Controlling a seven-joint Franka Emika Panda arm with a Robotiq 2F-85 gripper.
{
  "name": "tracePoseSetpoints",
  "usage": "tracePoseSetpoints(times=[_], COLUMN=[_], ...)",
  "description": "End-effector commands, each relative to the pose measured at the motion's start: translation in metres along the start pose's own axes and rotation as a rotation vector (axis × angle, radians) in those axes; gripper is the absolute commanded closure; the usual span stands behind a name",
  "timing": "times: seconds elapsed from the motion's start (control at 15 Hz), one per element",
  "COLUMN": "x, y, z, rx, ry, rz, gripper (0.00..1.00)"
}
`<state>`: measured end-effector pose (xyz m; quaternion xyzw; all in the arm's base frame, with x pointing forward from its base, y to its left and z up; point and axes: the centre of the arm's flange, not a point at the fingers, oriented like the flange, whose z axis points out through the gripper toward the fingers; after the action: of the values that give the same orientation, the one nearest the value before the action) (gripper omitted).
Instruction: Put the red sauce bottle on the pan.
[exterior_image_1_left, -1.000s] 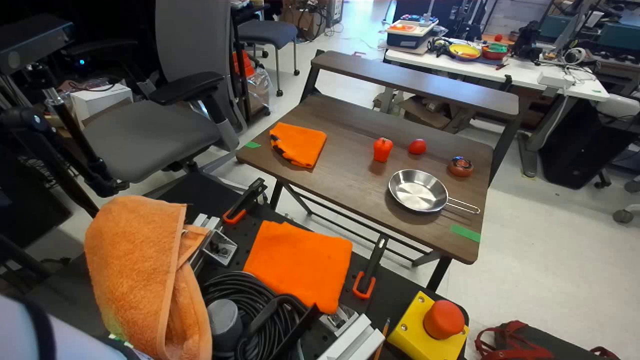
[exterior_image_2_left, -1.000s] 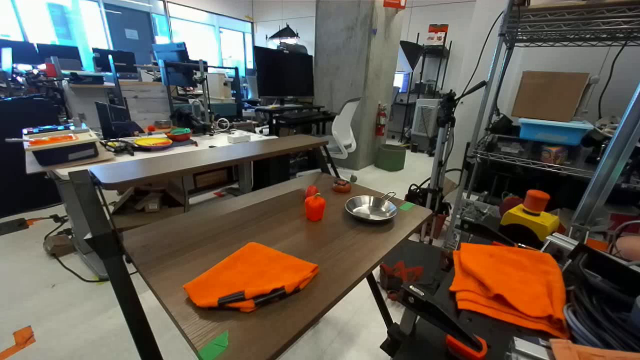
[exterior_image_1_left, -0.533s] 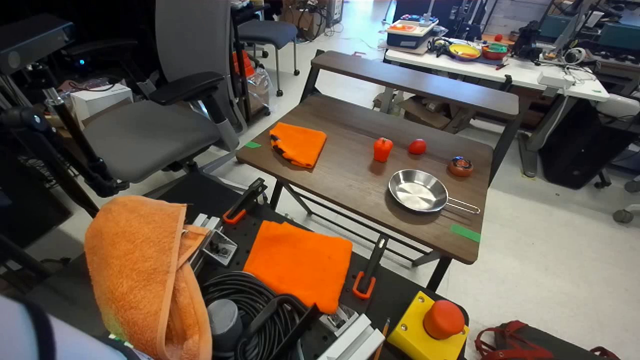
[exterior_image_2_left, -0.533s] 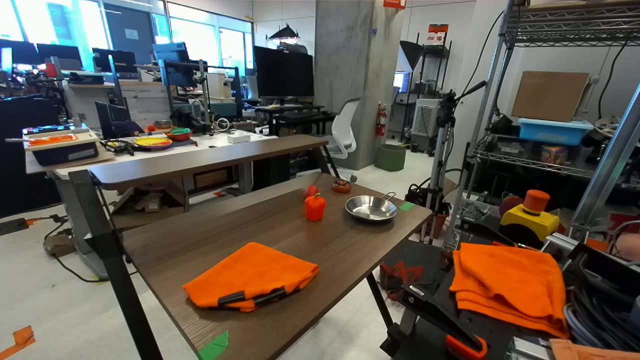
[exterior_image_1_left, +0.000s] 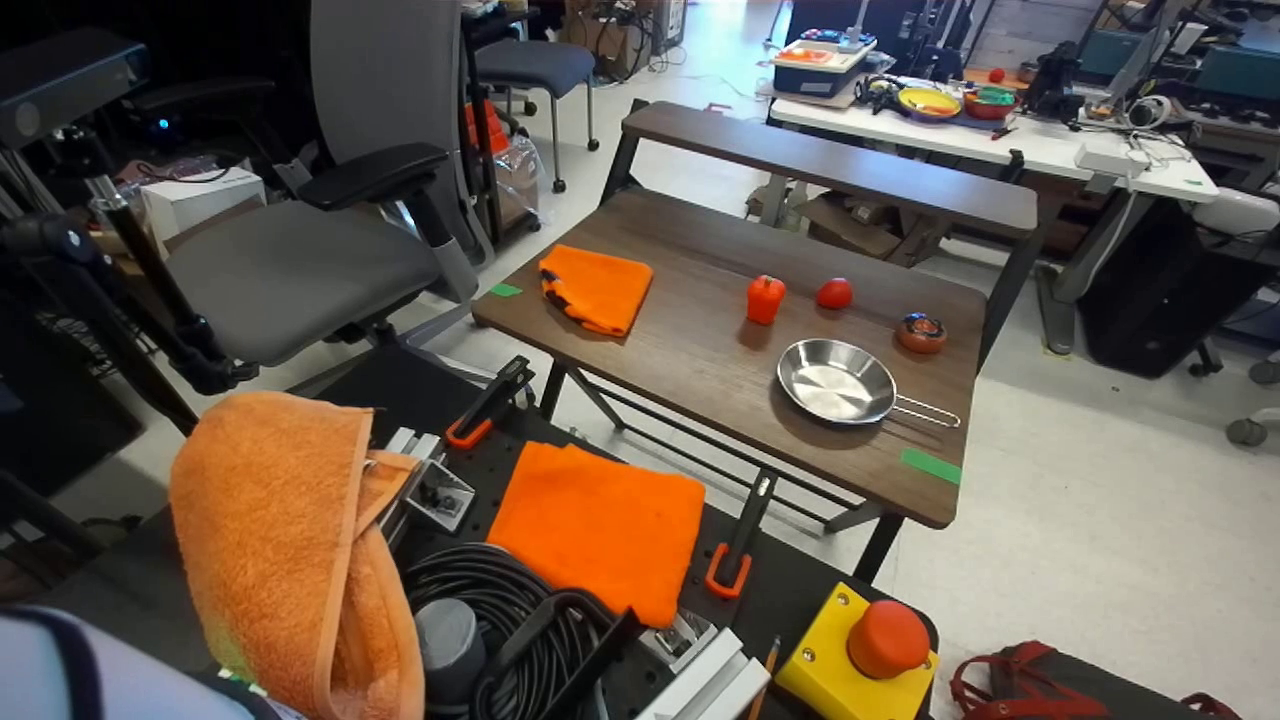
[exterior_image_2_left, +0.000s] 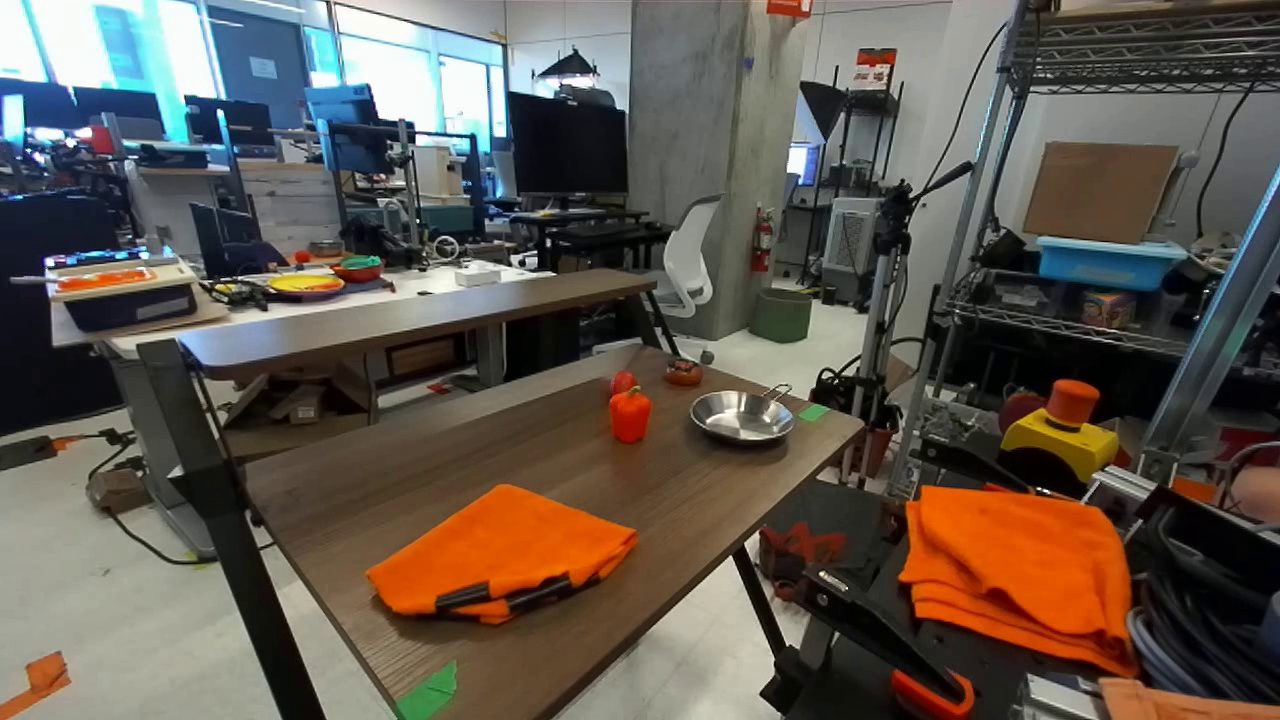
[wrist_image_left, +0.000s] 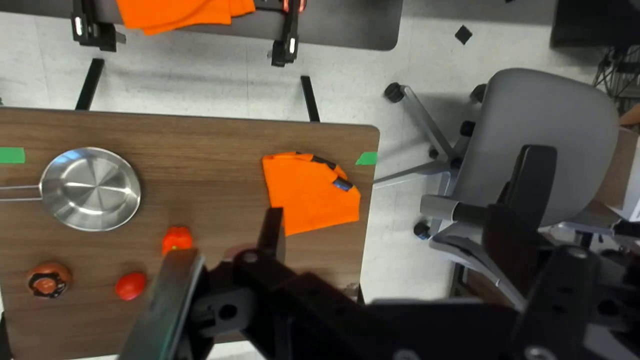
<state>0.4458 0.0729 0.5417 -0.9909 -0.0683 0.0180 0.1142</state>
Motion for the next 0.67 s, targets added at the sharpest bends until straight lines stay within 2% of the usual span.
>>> tracePoseSetpoints(times=[0.0, 0.33, 0.6], x=[0.063, 0.136, 0.177], y=[0.023, 0.047, 0.061], z=[0.015, 0.057, 0.098], rx=[-0.029, -0.075, -0.134], ry=[0.052, 0.074, 0.067], rz=[0.036, 0.099, 0.145], gripper=[0.0, 0.0, 0.0])
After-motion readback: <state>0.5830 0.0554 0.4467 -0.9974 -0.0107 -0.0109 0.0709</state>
